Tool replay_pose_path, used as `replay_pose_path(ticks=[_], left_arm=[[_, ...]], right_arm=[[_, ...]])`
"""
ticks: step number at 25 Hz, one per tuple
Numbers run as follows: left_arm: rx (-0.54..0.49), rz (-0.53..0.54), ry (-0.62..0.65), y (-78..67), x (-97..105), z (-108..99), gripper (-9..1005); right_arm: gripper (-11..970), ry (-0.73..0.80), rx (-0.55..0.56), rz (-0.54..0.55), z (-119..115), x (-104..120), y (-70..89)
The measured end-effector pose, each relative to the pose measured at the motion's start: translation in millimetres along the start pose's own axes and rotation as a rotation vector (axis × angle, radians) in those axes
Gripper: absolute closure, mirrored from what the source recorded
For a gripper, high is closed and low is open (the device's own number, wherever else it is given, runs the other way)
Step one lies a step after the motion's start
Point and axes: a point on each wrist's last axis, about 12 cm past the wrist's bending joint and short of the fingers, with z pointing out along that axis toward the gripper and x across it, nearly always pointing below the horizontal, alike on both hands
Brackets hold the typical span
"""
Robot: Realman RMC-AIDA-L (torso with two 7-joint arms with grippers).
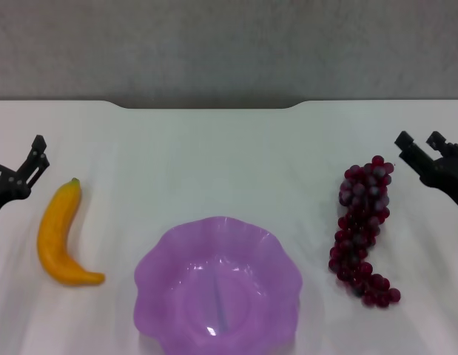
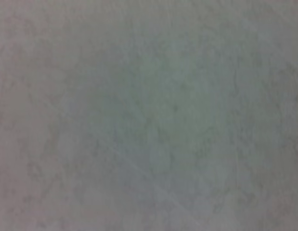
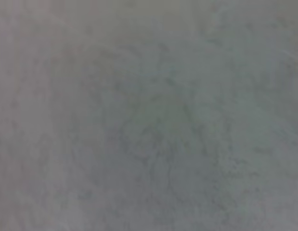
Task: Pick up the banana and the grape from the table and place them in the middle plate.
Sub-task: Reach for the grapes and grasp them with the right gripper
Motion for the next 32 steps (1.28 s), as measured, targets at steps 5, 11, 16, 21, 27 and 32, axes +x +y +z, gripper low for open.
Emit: replay_pose_path(ticks=[5,11,16,21,27,32], left_arm=[[0.003,-0.002,-0.003,-1.6,0,2,112],[0.005,-0.003,-0.005,-2.5,-1,3,113],[0.005,-0.003,-0.005,-2.4,-1,3,113],[0.005,-0.002,-0.005,-2.2,-1,3,113],[0.005,-0.002,-0.005,-2.1,-1,3,113],[0.001,-0.002,-0.001,-1.2,0,0,113]], right_arm=[[212,-0.009,0.001,0.101,1,-1,0.7],[213,0.040,0.034,0.173,3,7,1.2],[215,0.120,0.112,0.263,6,17,-3.9],[216,0.202,0.123,0.295,11,25,0.5],[217,0.299,0.067,0.345,19,33,15.5],[222,0.344,0.051,0.365,20,40,25.0]])
